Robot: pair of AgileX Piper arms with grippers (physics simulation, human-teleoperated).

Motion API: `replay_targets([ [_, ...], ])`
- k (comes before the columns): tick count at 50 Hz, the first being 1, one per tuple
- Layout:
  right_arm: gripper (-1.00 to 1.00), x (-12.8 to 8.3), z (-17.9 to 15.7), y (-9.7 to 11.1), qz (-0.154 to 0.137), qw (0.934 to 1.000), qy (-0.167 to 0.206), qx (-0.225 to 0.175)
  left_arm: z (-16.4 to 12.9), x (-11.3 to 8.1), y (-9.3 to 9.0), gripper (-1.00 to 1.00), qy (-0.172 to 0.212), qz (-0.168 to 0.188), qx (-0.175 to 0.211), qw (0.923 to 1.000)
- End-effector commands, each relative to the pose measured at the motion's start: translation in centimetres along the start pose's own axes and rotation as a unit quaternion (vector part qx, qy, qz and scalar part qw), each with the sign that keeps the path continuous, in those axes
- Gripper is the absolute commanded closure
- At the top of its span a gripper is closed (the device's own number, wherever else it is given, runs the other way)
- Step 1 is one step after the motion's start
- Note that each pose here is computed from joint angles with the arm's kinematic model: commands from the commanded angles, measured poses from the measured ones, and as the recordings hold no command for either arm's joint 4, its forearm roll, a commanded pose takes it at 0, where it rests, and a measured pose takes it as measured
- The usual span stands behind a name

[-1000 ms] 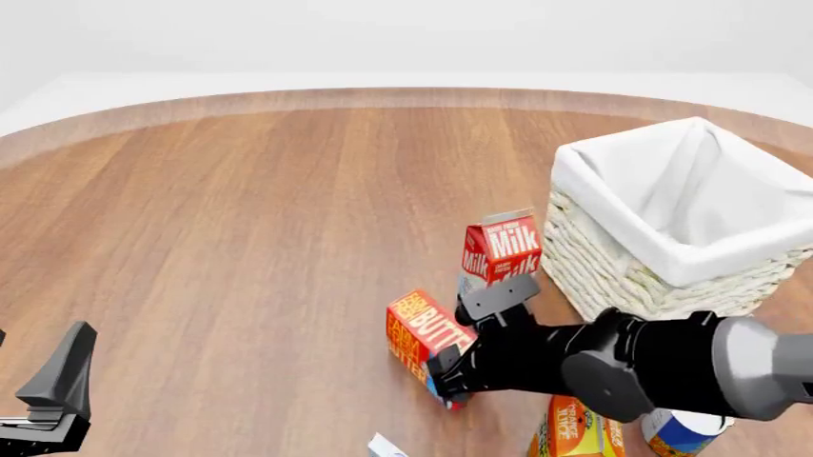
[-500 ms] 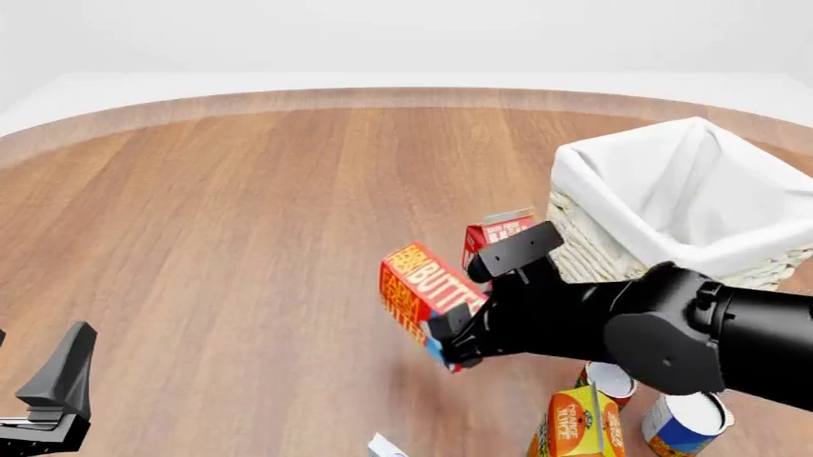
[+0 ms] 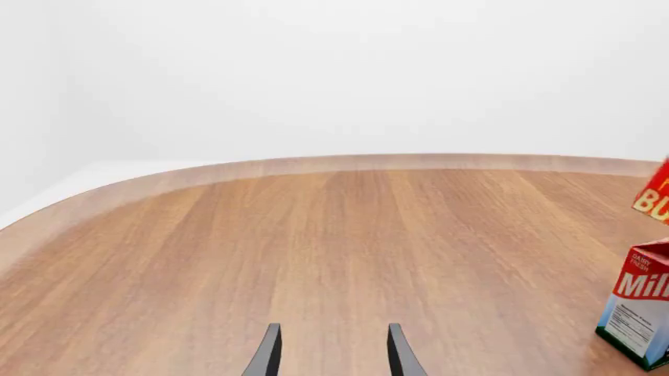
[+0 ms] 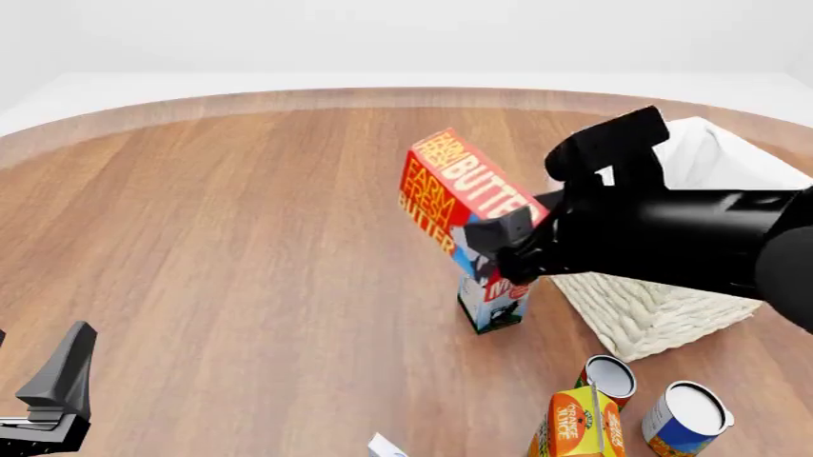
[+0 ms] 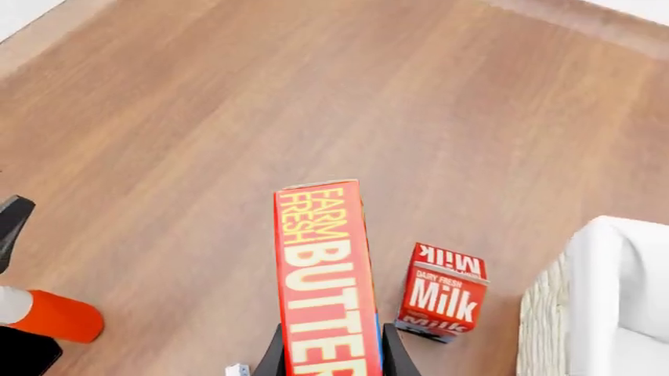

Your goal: Pick up the cream cheese box and the butter, and put them in the basket.

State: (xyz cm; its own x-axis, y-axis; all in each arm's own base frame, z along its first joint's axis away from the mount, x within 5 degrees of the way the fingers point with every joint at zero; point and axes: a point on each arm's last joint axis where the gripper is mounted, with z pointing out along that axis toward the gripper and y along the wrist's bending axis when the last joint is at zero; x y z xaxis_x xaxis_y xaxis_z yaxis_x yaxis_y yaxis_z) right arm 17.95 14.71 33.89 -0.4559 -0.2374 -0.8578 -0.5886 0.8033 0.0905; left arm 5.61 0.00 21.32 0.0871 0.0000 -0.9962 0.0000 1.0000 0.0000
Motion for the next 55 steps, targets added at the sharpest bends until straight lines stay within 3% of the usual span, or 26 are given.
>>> replay_targets([
  [1,1.0,-3.2,-4.0,-0.9,0.017,0.9975,-0.066,0.018,0.0,0.0,0.0,-1.0,0.0,0.0,0.0,1.0],
  [5,1.0,-3.6,-4.8,-1.6,0.045,0.9953,-0.079,0.032,0.0,0.0,0.0,-1.0,0.0,0.0,0.0,1.0],
  [9,1.0,-4.6,-6.3,-3.0,0.094,0.9875,-0.111,0.06,0.0,0.0,0.0,-1.0,0.0,0.0,0.0,1.0],
  [11,1.0,-4.9,-7.3,-4.0,0.082,0.9848,-0.126,0.088,0.0,0.0,0.0,-1.0,0.0,0.0,0.0,1.0],
  [28,1.0,-5.6,-9.5,-6.9,0.137,0.966,-0.15,0.161,0.0,0.0,0.0,-1.0,0.0,0.0,0.0,1.0],
  [37,1.0,-5.6,-11.4,-8.6,0.166,0.9461,-0.181,0.211,0.0,0.0,0.0,-1.0,0.0,0.0,0.0,1.0],
  [40,1.0,-5.2,-11.8,-9.4,0.179,0.9367,-0.188,0.235,0.0,0.0,0.0,-1.0,0.0,0.0,0.0,1.0],
  [41,1.0,-5.2,-11.8,-9.4,0.179,0.9367,-0.188,0.235,0.0,0.0,0.0,-1.0,0.0,0.0,0.0,1.0],
  [42,1.0,-5.0,-11.9,-9.8,0.192,0.9316,-0.192,0.242,0.0,0.0,0.0,-1.0,0.0,0.0,0.0,1.0],
  [44,1.0,-4.9,-11.8,-9.8,0.19,0.9317,-0.192,0.243,0.0,0.0,0.0,-1.0,0.0,0.0,0.0,1.0],
  [48,1.0,-4.3,-11.8,-10.4,0.208,0.9237,-0.196,0.255,0.0,0.0,0.0,-1.0,0.0,0.0,0.0,1.0],
  [55,1.0,-3.5,-11.2,-11.0,0.226,0.9165,-0.201,0.261,0.0,0.0,0.0,-1.0,0.0,0.0,0.0,1.0],
])
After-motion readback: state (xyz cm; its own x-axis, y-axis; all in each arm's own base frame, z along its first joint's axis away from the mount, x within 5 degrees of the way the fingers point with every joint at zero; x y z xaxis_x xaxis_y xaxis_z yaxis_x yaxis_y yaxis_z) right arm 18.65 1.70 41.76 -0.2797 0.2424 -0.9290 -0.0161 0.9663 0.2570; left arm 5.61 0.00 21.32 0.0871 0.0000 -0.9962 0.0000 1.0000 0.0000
